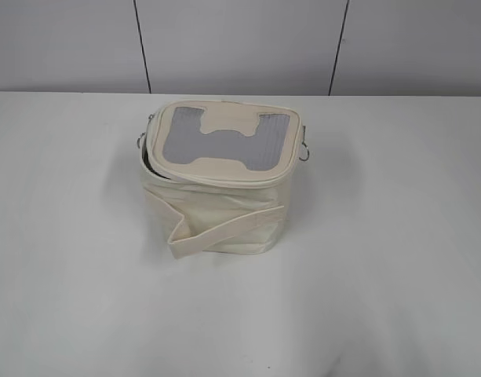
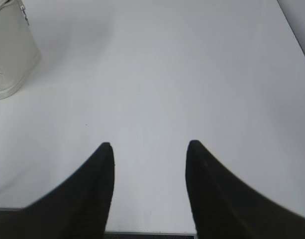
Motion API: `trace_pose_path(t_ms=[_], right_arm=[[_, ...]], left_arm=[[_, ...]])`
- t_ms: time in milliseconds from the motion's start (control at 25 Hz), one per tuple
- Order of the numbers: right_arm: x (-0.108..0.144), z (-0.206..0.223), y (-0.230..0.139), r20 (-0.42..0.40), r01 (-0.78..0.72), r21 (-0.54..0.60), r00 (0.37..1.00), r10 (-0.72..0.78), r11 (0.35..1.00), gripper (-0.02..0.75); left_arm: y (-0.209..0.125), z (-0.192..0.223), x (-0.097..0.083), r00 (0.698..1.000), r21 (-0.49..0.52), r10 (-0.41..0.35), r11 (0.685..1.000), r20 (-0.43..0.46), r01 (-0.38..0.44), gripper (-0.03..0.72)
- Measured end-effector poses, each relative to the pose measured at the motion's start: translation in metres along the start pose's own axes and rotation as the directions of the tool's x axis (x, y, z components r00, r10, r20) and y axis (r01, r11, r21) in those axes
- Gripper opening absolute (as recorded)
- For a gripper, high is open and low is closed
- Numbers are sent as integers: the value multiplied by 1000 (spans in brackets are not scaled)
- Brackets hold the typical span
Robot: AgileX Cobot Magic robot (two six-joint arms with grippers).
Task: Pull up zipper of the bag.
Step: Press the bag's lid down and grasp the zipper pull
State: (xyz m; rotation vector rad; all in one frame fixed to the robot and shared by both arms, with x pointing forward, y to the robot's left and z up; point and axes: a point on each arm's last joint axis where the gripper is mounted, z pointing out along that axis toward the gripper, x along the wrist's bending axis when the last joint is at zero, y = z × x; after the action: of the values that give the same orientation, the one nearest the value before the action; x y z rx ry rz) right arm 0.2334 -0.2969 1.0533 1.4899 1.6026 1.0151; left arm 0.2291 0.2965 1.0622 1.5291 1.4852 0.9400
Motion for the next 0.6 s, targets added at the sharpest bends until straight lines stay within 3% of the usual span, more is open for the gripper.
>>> trace_pose_path(t_ms=[600], right_arm=[[0,0,0,0,0,0,1000,0,1000,377]], left_arm=[[0,0,0,1000,0,0,1000,0,0,246]])
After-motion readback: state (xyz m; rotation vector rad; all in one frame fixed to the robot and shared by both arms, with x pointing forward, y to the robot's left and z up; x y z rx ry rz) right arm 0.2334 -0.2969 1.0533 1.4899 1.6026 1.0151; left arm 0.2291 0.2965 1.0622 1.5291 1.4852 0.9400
